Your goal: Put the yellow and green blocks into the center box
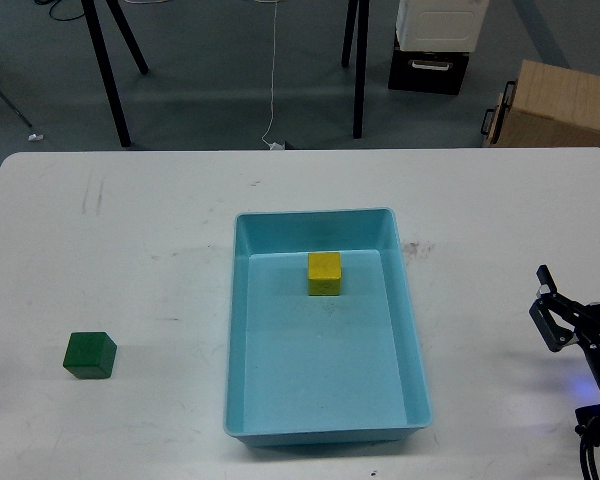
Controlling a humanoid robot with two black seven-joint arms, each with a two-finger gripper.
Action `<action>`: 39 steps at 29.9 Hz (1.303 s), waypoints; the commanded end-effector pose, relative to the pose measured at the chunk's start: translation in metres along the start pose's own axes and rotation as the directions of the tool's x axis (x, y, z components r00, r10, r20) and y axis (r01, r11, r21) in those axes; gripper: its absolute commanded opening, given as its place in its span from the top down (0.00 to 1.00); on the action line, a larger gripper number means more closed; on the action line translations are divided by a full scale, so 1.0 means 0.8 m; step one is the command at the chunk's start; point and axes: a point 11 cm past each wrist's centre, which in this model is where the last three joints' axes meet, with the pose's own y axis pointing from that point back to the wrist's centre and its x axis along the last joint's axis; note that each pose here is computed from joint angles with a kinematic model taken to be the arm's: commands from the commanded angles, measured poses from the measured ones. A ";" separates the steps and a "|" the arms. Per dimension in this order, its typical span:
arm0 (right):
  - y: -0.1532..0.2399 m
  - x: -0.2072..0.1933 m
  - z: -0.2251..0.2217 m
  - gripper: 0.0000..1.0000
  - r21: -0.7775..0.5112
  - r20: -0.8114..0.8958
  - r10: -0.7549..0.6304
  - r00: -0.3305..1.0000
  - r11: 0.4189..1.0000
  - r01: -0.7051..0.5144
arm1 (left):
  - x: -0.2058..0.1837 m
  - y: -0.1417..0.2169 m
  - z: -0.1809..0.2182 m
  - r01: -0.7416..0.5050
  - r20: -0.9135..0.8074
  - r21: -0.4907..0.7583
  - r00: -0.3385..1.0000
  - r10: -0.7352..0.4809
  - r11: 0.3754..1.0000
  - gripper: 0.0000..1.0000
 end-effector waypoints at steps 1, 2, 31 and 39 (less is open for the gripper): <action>0.002 0.000 -0.003 0.00 -0.003 -0.008 0.004 1.000 1.000 -0.004 | -0.025 -0.028 0.063 0.070 0.066 -0.115 0.996 -0.062 0.991 0.00; 0.002 0.000 -0.003 0.00 -0.003 -0.008 0.004 1.000 1.000 -0.004 | -0.036 -0.031 0.081 0.094 0.085 -0.152 0.993 -0.082 0.984 0.00; 0.000 0.000 0.002 0.00 -0.014 -0.012 0.001 1.000 1.000 -0.001 | -0.243 -0.204 -0.224 -0.276 0.345 0.870 -0.248 -0.905 0.407 0.00; -0.001 0.000 0.002 0.00 -0.018 -0.016 0.001 1.000 1.000 -0.001 | -0.133 -0.111 -0.217 -0.636 -0.112 0.728 -0.478 -0.871 0.255 0.00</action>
